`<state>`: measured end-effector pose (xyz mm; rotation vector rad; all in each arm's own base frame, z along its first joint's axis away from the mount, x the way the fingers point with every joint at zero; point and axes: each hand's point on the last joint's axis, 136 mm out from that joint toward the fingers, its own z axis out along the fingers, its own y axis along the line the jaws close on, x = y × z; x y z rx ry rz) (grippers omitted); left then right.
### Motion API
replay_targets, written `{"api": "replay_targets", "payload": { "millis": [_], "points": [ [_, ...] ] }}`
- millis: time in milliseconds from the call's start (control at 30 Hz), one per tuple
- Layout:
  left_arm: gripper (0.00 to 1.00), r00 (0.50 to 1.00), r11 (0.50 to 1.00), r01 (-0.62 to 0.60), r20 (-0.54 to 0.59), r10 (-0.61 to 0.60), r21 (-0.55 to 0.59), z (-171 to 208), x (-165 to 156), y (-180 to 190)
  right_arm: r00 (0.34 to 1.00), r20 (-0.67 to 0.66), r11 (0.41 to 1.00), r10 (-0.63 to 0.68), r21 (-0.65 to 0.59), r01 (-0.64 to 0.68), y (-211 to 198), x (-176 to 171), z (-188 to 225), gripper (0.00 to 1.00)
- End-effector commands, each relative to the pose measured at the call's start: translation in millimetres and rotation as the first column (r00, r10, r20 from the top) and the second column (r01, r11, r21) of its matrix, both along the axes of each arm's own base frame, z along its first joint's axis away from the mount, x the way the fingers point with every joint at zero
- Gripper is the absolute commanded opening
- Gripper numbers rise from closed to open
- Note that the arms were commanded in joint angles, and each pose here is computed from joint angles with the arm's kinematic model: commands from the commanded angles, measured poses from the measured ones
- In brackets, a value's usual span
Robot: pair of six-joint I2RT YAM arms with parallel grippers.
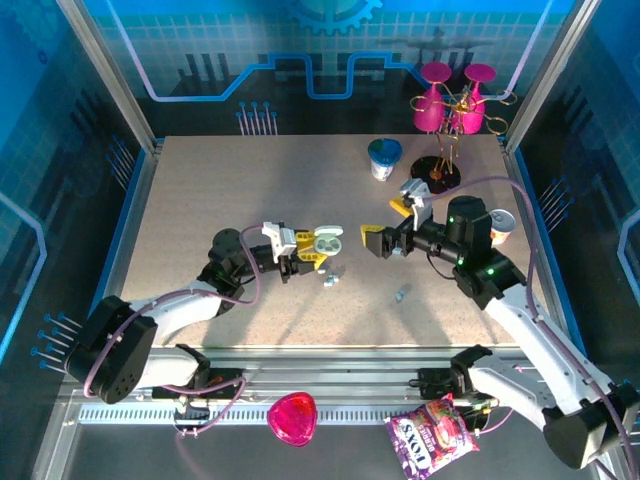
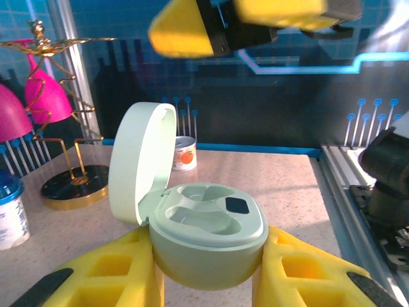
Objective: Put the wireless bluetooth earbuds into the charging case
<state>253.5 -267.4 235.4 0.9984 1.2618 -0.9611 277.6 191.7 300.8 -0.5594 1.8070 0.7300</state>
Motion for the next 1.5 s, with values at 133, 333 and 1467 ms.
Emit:
{"api": "replay_targets", "payload": {
  "millis": [133, 333, 1467],
  "points": [
    [0.25, 0.995, 0.997, -0.082, 0.065, 0.082, 0.003, 0, 5, 13, 0.927, -0.234, 0.950, -0.293, 0.042, 0.311, -34, 39, -53, 0.95],
    [0.25, 0.993, 0.995, -0.096, 0.070, 0.097, -0.016, 2, 7, 20, 0.791, -0.465, 0.904, -0.398, -0.055, 0.423, -39, 41, -133, 0.85],
    [0.25, 0.988, 0.994, -0.063, 0.134, 0.074, -0.086, 46, -15, 27, 0.628, -0.741, 0.969, -0.237, -0.227, 0.098, 101, 5, -251, 0.34]
  ]
}}
